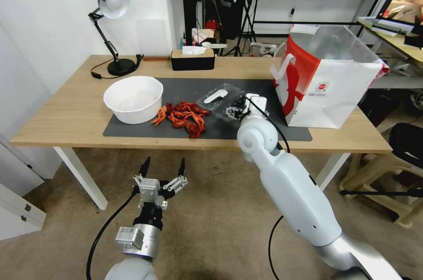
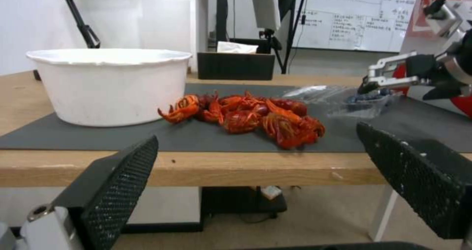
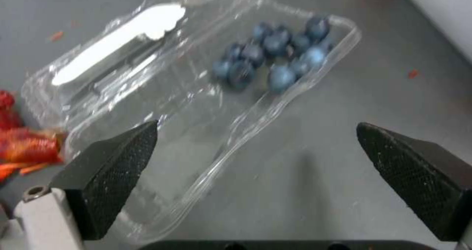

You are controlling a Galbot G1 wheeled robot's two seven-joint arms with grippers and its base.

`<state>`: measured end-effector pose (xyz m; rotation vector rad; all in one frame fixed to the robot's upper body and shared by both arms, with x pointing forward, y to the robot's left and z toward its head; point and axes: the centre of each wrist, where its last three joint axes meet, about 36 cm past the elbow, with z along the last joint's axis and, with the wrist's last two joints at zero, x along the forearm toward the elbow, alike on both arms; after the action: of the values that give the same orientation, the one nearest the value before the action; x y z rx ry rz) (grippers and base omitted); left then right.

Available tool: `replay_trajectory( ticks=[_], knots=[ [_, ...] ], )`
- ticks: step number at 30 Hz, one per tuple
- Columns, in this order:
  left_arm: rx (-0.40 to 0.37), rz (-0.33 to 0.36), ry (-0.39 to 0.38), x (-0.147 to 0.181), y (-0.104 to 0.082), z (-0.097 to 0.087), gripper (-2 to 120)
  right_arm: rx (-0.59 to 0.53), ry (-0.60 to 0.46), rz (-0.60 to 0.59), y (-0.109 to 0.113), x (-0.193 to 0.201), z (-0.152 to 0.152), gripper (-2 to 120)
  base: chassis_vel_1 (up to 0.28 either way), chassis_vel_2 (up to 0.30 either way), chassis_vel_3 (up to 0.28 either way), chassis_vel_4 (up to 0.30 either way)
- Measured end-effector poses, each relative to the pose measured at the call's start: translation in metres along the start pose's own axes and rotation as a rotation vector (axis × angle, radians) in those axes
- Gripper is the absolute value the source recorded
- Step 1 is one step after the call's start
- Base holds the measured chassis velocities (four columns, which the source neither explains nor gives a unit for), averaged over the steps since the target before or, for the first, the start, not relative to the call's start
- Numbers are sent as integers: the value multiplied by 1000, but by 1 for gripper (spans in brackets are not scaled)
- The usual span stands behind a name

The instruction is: Close the takeout container lid, then place the container into the takeout bag.

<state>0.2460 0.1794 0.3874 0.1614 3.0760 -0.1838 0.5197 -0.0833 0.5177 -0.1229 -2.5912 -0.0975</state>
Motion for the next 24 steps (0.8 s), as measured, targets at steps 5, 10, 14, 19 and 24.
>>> replay_trajectory(
  ticks=[5,10,14,19,24],
  knots=[
    [7,0,-6,0,0,2,100,1,18,-1,2,0,4,100,0,0,0,0],
    [10,-5,-9,0,0,3,100,-3,35,-1,-1,-1,6,100,0,0,0,0],
    [12,-7,-12,0,-1,4,100,-10,55,-6,-2,-1,9,100,0,0,0,0],
    [14,-8,-12,0,-1,8,100,-23,74,-2,-3,-2,10,100,0,0,0,0],
    [17,-8,-11,-1,-4,9,100,-32,91,8,-8,-3,12,100,0,0,0,0]
  ],
)
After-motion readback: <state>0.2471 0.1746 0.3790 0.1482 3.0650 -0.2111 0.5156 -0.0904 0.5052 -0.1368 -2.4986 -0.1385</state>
